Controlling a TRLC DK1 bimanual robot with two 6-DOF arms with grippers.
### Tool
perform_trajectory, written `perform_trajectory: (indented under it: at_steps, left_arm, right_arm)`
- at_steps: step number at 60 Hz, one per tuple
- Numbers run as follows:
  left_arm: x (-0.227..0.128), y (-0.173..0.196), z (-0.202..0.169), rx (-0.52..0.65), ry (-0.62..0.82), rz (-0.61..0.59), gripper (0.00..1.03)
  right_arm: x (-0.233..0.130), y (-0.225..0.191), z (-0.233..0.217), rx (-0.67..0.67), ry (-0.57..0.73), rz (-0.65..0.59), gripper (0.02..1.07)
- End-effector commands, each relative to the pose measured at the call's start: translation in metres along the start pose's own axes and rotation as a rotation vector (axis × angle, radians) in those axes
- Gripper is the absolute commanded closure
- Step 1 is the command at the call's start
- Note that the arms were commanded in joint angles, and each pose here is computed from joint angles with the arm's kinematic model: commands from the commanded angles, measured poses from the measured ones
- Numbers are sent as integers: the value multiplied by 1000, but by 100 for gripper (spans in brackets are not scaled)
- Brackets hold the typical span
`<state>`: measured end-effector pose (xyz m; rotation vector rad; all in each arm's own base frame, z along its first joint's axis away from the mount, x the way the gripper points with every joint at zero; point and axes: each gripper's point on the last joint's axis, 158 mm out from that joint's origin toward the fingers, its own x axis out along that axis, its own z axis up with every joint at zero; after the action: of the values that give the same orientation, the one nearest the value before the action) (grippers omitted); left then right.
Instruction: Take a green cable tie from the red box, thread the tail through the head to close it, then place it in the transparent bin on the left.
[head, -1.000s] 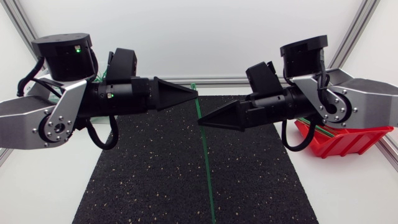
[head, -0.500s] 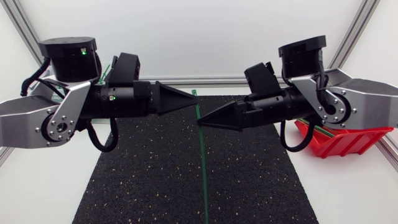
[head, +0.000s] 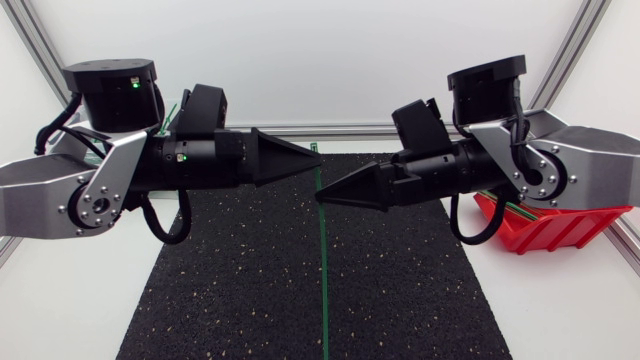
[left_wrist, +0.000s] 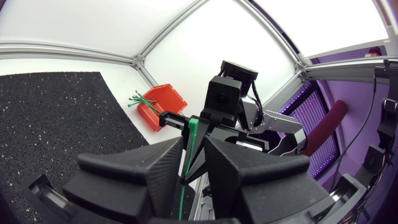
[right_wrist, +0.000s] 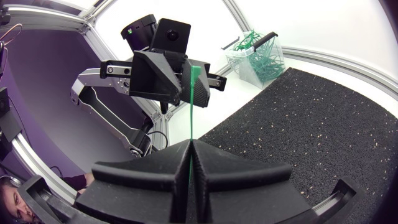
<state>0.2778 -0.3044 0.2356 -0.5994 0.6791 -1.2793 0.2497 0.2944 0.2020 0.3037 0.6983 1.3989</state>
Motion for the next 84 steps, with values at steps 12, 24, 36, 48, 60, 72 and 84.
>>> perform_trajectory:
  at_steps: [12, 24, 36, 48, 60, 72, 84]
  left_arm:
    - [5, -5, 6, 33, -7, -25, 65]
    - [8, -7, 1, 58, -9, -42, 65]
    - [11, -6, 2, 82, -16, -53, 65]
    - [12, 2, -2, 86, -17, -52, 65]
    - [12, 2, -4, 93, -19, -55, 72]
    - [13, 5, -5, 89, -19, -52, 76]
    - [13, 5, -4, 89, -20, -52, 84]
  right_arm:
    - [-10, -7, 0, 41, -25, -28, 101]
    - [-9, -9, 0, 63, -32, -17, 101]
    - [-12, -6, 0, 75, -35, 6, 101]
    - [-12, -6, -1, 82, -33, 14, 101]
    - [-11, -7, -1, 90, -29, 19, 101]
    - [-11, -7, -2, 90, -30, 18, 101]
    - [-12, -7, -1, 89, -31, 17, 101]
